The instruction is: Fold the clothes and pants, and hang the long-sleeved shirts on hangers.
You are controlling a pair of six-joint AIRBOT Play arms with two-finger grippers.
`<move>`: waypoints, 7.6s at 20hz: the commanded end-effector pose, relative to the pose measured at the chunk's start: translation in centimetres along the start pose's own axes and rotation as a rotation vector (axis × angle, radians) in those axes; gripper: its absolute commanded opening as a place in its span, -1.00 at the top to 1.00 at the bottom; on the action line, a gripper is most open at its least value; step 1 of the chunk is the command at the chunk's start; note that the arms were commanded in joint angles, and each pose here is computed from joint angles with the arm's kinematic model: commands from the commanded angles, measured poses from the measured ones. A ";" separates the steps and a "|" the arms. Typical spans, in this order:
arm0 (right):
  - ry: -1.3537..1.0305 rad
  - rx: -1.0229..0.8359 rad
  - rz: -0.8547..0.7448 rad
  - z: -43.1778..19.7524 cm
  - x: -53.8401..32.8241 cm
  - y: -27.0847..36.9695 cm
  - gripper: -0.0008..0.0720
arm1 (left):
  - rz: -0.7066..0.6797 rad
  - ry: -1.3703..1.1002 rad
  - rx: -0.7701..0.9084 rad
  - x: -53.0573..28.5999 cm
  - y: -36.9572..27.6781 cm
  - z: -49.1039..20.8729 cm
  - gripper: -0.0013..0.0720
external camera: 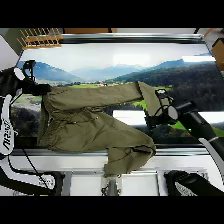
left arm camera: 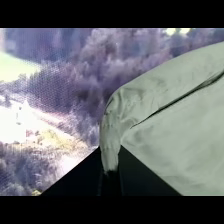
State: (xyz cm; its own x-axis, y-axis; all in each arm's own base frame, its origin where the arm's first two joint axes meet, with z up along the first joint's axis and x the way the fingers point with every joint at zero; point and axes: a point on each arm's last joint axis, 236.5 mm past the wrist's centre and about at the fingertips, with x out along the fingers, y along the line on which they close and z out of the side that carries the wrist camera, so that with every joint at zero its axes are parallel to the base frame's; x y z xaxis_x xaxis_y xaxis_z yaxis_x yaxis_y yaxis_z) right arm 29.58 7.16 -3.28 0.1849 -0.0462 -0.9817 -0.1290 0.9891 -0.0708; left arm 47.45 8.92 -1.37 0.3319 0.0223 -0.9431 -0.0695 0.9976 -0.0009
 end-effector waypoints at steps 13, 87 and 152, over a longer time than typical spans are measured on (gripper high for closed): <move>0.013 0.151 -0.347 1.7 7.7 -1.6 -0.32 | 0.000 -0.001 -0.002 0.0 0.0 0.0 0.92; -0.484 0.513 0.267 11.7 -10.0 -13.2 -0.72 | -0.105 -0.029 -0.662 -2.1 9.1 -12.6 -0.82; -0.068 0.230 -0.004 -2.1 -2.1 -2.2 -0.96 | -0.264 -0.071 -0.403 -0.9 -2.2 -9.6 0.91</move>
State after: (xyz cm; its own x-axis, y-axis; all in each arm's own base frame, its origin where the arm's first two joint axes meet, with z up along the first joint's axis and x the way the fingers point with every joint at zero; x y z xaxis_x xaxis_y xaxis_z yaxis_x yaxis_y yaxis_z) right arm 28.66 6.29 -1.50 0.2863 0.0060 -0.9581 0.0570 0.9981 0.0233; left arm 38.93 6.37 -2.88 0.4692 -0.2016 -0.8598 -0.3213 0.8679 -0.3788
